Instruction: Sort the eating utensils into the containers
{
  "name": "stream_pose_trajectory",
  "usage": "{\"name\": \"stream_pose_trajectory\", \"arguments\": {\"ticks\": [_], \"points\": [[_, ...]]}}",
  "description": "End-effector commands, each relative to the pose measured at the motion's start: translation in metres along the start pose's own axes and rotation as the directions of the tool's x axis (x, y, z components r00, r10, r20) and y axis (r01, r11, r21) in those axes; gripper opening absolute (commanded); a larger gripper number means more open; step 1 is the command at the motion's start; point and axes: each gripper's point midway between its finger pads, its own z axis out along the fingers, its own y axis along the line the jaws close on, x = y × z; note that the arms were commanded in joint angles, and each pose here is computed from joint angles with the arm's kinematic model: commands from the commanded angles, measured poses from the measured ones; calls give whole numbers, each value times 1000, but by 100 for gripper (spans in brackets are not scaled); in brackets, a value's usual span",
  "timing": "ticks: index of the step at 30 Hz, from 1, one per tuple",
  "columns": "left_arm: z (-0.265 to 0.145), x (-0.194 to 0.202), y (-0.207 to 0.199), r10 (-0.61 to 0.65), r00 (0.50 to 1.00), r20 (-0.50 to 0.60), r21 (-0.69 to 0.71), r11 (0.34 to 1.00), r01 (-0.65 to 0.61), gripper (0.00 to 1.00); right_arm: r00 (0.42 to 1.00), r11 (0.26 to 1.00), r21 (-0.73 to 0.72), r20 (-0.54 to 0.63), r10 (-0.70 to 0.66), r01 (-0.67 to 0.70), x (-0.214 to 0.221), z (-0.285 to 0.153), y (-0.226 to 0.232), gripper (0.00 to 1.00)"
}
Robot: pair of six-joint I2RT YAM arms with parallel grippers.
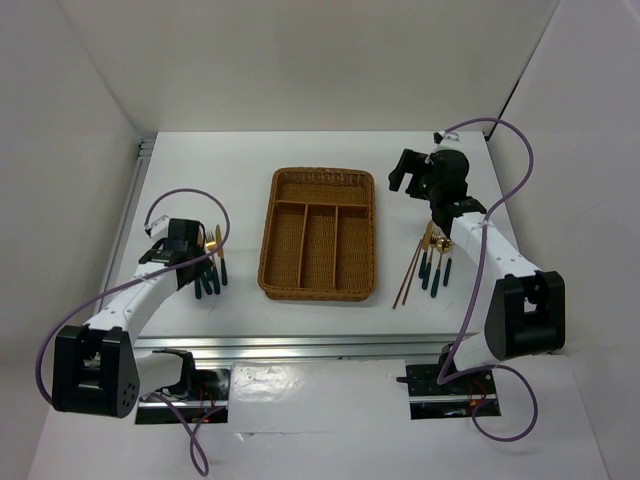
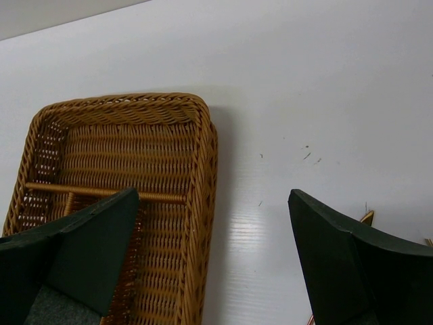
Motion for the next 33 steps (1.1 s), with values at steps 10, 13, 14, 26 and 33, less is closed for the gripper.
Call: {"name": "stream_pose_trajectory", "arguments": {"ticks": [10,13,14,26,33], "points": [[16,18,18,-31,997,-74,-75,997,25,62,997,1000,-13,73,-13,14,-27,3,7,100],[19,22,20,-28,996,-82,-81,996,21,60,997,1000,-13,73,-13,14,-27,3,7,100],[19,22,20,-28,996,-82,-81,996,21,60,997,1000,-13,73,-13,14,-27,3,7,100],[33,32,19,5,989,-148,-65,998,-15,56,998,1000,0,67,-13,13,-26,3,5,100],[41,32,14,28,985,-171,-65,997,-39,45,998,1000,0,67,-13,13,-27,5,5,100]]}}
